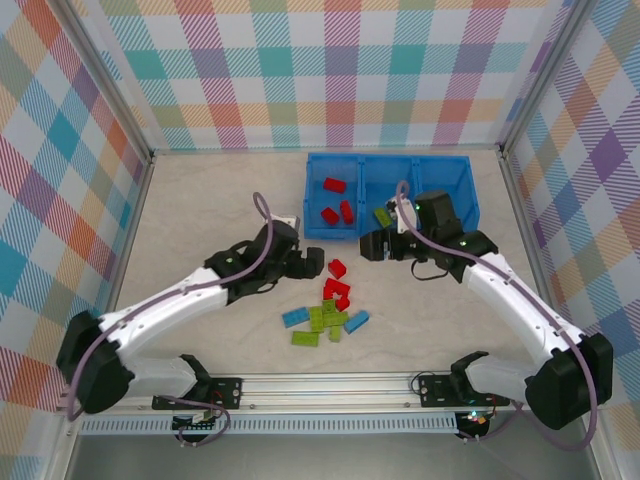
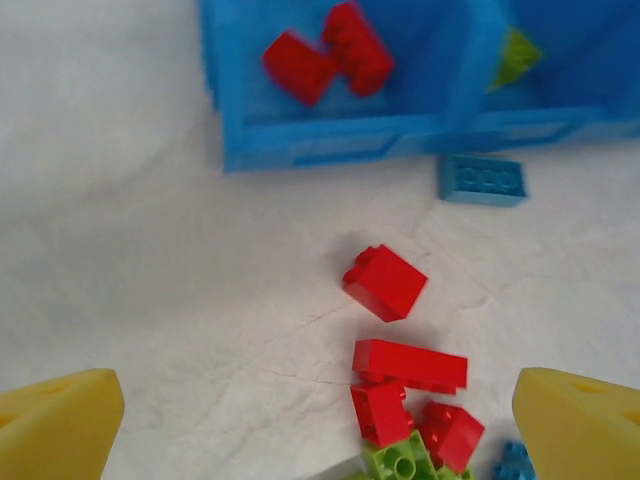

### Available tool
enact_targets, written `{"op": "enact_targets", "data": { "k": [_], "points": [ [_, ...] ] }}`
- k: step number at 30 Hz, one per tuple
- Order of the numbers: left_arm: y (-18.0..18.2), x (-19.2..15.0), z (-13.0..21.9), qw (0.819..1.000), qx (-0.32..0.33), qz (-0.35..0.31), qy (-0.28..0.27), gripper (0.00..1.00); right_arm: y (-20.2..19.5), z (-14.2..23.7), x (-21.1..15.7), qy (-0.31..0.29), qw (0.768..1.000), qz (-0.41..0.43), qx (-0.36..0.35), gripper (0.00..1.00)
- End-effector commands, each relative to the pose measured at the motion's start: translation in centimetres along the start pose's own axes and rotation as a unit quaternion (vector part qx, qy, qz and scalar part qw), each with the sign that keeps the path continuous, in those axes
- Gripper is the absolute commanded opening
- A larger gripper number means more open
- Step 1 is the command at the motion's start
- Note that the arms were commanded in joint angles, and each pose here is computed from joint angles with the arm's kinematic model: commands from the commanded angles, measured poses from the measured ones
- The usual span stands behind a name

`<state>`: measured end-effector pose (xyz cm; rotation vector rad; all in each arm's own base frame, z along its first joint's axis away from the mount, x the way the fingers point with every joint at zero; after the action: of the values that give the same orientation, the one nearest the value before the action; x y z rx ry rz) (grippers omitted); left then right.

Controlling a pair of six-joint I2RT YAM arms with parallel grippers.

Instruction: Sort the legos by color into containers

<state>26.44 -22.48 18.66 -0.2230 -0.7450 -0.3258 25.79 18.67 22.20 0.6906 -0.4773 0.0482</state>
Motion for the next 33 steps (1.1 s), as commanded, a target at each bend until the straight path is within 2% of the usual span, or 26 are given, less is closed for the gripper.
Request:
{"op": "enact_targets", "data": {
  "k": [1, 3, 6, 9, 13, 18, 22, 33],
  "points": [
    [-0.2, -1.1, -2.5, 0.987, 0.041, 0.149, 0.039, 1.00, -2.5, 0.0, -2.1, 0.044, 0.995, 0.027, -0.086, 0.86],
    [-1.3, -2.1, -4.3, 0.983, 0.036, 0.164, 0.073, 1.00, -3.1, -0.3, -3.1, 0.065, 0.992, 0.028, -0.101, 0.91],
    [-3.4, -2.6, -6.1, 0.981, 0.017, 0.174, 0.085, 1.00, -4.1, -0.9, -4.5, 0.085, 0.989, 0.009, -0.119, 1.00],
    [-4.5, -2.2, -7.2, 0.979, 0.022, 0.186, 0.085, 1.00, -4.3, -1.1, -5.4, 0.087, 0.990, -0.011, -0.110, 1.00],
    [-4.4, -2.1, -9.3, 0.976, 0.061, 0.185, 0.095, 1.00, -3.9, -0.7, -5.5, 0.066, 0.994, -0.017, -0.090, 1.00],
    [-5.1, -2.2, -12.6, 0.976, 0.069, 0.174, 0.115, 0.99, -4.0, -0.6, -5.4, 0.063, 0.993, -0.015, -0.097, 1.00],
    [-5.5, -2.2, -14.2, 0.975, 0.069, 0.169, 0.127, 0.91, -4.0, -0.7, -5.5, 0.065, 0.993, -0.017, -0.096, 1.00],
    [-3.8, -5.0, -14.0, 0.974, 0.095, 0.133, 0.154, 0.51, -3.9, -0.8, -5.5, 0.066, 0.993, -0.017, -0.098, 1.00]
  ]
}}
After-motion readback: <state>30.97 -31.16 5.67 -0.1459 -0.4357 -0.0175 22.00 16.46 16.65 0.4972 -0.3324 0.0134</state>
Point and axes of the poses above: each hand's point on the last joint's axis, 136 mm out from that joint toward the fingers, its own z axis back along the fingers, its own y axis along the line the jaws close on, x = y × z, the point moved 3 cm from there along z, back along the fingers, and after that the axes turned 15 degrees about -z, right-handed, at the moved point
